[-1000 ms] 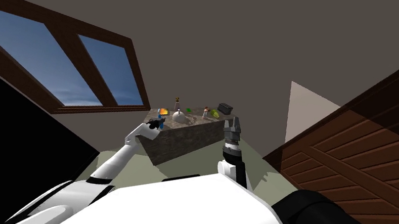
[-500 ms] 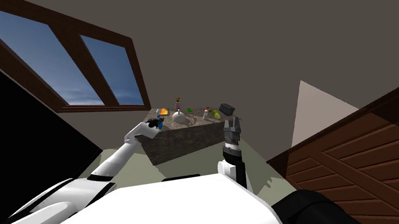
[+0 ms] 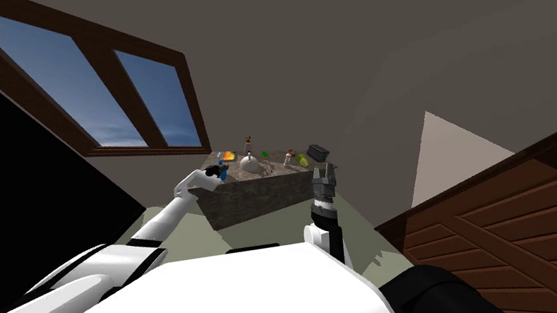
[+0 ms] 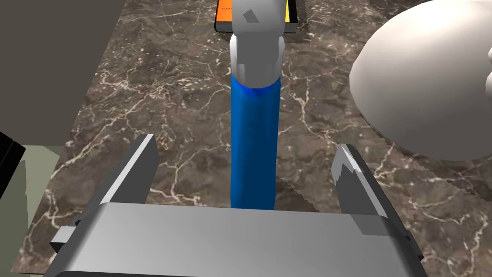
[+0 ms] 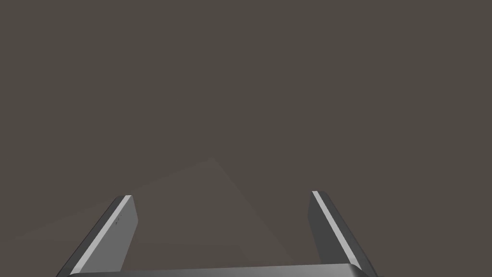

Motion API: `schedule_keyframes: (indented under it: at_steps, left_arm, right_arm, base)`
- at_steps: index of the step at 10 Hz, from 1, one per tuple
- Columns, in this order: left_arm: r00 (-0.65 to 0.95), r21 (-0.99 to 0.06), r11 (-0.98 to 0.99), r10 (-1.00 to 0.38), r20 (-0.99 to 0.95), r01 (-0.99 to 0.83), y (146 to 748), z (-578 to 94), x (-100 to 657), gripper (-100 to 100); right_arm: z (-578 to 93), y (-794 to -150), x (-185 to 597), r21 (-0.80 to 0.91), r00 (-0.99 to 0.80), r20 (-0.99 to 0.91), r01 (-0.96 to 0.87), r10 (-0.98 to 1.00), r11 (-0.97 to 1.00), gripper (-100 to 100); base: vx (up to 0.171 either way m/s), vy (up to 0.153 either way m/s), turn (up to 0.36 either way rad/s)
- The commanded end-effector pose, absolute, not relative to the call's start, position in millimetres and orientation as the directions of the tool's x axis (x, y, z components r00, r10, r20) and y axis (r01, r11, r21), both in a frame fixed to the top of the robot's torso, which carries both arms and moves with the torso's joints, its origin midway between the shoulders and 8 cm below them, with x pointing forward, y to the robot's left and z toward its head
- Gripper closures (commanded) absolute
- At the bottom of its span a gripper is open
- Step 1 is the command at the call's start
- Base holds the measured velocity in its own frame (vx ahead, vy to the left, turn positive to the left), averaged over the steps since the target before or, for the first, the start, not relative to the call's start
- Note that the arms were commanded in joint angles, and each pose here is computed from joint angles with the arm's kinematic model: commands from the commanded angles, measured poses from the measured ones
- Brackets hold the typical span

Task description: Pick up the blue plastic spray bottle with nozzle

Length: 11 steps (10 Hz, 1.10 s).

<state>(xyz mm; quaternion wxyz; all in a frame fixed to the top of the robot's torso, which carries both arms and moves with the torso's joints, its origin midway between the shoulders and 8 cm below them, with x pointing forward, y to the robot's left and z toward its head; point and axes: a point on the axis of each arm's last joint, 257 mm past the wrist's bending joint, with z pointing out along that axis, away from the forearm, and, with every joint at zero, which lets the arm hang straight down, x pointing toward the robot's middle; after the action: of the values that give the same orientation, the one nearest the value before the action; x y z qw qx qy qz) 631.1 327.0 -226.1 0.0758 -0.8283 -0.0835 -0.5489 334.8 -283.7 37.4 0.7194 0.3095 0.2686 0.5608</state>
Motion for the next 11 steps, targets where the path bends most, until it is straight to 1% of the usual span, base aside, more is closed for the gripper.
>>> schedule_keyframes:
  at_steps: [1, 2, 3, 6, 7, 8, 9, 11]
  left_arm:
    - [0.358, 0.013, -0.978, 0.089, 0.929, 0.209, 323, -212, 647, -100]
    - [0.385, 0.013, -0.975, 0.101, 0.917, 0.223, 333, -224, 645, -100]
    - [0.4, 0.013, -0.978, 0.098, 0.911, 0.209, 330, -229, 644, -100]
    - [0.416, -0.063, -0.983, 0.016, 0.909, 0.175, 330, -229, 644, -100]
    - [0.382, 0.007, -0.985, 0.073, 0.921, 0.171, 324, -214, 660, -100]
    - [0.391, 0.017, -0.985, 0.085, 0.916, 0.173, 328, -217, 659, -100]
    - [0.42, 0.007, -0.986, 0.078, 0.904, 0.167, 329, -231, 657, -100]
    - [0.429, -0.046, -0.989, 0.02, 0.903, 0.142, 329, -231, 657, -100]
  right_arm:
    - [37, -284, 335, 0.747, 0.227, -0.039, -0.641, 0.973, 0.179, 0]
    - [37, -284, 335, 0.747, 0.227, -0.039, -0.64, 0.973, 0.179, 0]
    - [37, -284, 335, 0.747, 0.227, -0.039, -0.641, 0.973, 0.179, 0]
    - [37, -284, 335, 0.747, 0.227, -0.039, -0.641, 0.973, 0.179, 0]
    - [37, -284, 335, 0.747, 0.227, -0.039, -0.641, 0.973, 0.179, 0]
    - [37, -284, 335, 0.747, 0.227, -0.039, -0.64, 0.973, 0.179, 0]
    - [37, -284, 335, 0.747, 0.227, -0.039, -0.641, 0.973, 0.179, 0]
    - [37, -284, 335, 0.747, 0.227, -0.039, -0.641, 0.973, 0.179, 0]
  base:
    - [0.022, -0.046, 0.281]
    - [0.031, -0.081, 0.165]
    - [0.011, -0.049, -0.029]
    - [-0.005, 0.003, -0.012]
    - [0.018, -0.054, 0.294]
    - [0.027, -0.077, 0.15]
    - [0.01, -0.042, -0.051]
    - [-0.002, -0.005, -0.012]
